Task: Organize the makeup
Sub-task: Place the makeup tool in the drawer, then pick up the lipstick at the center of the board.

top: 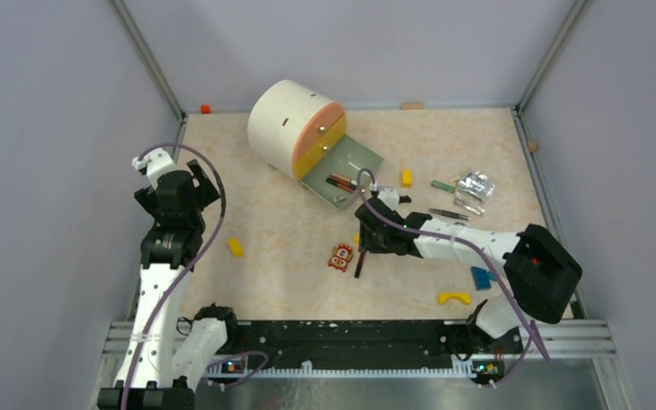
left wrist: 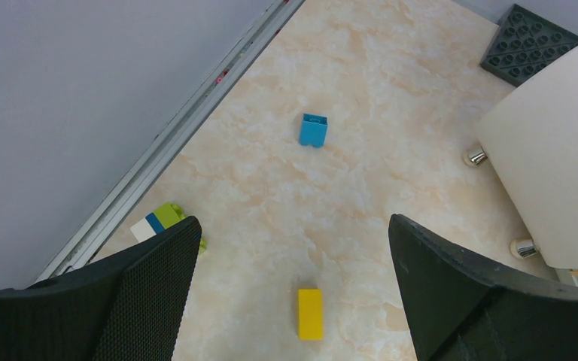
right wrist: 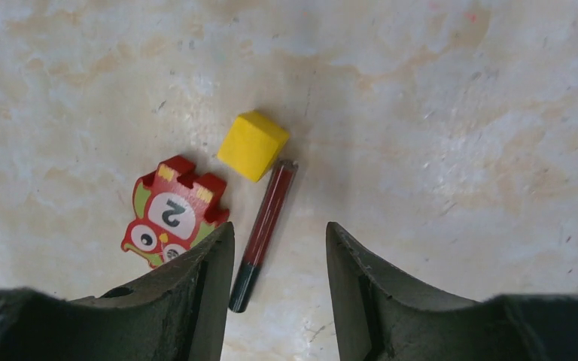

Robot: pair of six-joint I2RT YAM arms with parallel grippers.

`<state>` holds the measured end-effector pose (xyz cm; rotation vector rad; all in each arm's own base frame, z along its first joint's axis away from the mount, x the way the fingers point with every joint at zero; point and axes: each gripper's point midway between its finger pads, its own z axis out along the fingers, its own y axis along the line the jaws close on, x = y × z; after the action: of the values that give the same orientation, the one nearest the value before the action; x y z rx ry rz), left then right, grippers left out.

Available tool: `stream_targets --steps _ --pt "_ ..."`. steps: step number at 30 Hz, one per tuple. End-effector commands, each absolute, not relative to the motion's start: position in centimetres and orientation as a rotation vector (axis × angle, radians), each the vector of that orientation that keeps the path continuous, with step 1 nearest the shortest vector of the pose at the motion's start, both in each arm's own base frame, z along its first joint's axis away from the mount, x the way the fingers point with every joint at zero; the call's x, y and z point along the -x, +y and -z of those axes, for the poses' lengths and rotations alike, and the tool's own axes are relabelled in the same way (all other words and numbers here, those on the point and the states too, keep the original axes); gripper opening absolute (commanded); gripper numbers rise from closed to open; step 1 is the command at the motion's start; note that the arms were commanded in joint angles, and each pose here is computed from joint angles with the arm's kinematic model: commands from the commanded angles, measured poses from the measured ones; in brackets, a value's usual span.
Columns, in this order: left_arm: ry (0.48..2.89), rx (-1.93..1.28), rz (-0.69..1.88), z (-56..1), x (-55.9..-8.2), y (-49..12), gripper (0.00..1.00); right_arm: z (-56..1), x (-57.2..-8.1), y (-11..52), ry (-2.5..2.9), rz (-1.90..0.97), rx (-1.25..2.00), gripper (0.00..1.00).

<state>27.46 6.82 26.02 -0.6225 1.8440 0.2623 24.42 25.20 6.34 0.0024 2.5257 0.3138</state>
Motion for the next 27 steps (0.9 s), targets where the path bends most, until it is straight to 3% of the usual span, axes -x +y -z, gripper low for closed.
stream_targets --steps 1,17,25,27 --pt "1.810 0.608 -0.258 -26.7 -27.8 6.7 0.99 -6.9 -24.3 26.4 2.457 -0.283 -0.155 0.47" --pt "1.812 0.596 -0.252 -26.8 -27.8 6.4 0.99 -2.5 -23.0 28.3 2.572 -0.181 -0.006 0.41" --pt "1.815 0.594 -0.250 -26.7 -27.9 6.4 0.99 -4.1 -24.1 26.3 2.493 -0.076 0.009 0.03" --pt "1.816 0.592 -0.248 -26.7 -28.0 6.3 0.99 -5.6 -25.4 24.7 2.428 0.004 0.007 0.00"
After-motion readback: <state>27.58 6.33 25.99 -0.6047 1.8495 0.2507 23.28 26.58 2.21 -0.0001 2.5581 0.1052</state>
